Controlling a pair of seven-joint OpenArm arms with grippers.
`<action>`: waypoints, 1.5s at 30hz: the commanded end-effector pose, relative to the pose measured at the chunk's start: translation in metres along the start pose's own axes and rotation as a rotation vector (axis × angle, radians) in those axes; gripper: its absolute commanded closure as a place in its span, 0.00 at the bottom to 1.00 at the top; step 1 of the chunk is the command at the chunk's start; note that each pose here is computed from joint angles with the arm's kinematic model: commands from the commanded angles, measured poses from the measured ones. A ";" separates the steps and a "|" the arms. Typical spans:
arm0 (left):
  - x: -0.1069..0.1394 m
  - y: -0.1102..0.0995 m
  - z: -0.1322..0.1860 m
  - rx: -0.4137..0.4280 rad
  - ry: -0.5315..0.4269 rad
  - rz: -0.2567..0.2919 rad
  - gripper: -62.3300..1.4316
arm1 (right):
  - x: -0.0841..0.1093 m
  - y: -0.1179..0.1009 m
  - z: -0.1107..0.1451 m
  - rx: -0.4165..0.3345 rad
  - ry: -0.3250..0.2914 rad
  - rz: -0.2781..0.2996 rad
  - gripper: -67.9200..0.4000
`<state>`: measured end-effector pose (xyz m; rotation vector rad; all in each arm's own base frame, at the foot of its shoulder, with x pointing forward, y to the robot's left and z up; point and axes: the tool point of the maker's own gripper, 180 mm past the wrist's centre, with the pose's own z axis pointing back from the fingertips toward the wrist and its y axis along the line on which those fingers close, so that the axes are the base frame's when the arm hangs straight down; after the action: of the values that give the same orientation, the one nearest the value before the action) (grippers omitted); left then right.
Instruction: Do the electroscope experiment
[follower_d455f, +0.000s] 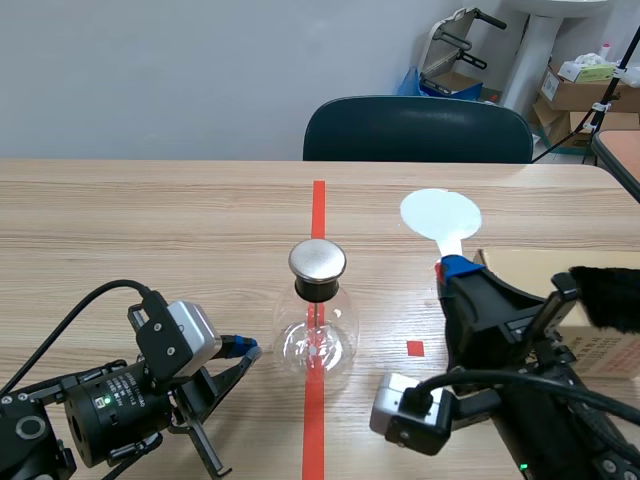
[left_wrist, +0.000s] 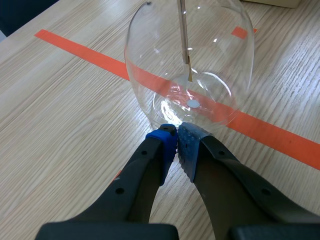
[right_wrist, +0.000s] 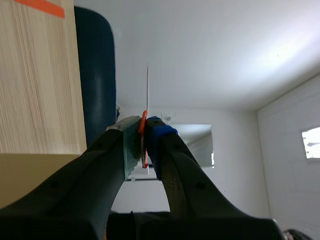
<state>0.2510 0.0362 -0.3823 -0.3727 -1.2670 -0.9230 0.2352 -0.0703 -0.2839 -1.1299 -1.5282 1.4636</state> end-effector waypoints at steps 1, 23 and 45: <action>0.011 0.002 -0.003 0.009 -0.038 0.002 0.89 | -0.010 -0.007 -0.002 -0.025 0.041 0.005 0.97; 0.011 0.002 -0.003 0.009 -0.038 0.002 0.89 | -0.045 -0.007 0.003 -0.026 0.235 0.003 0.97; 0.011 0.002 -0.003 0.009 -0.038 0.002 0.89 | -0.045 -0.007 0.003 -0.026 0.235 0.003 0.97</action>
<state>0.2510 0.0362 -0.3823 -0.3727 -1.2670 -0.9230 0.2451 -0.1094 -0.2817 -1.2463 -1.3729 1.2858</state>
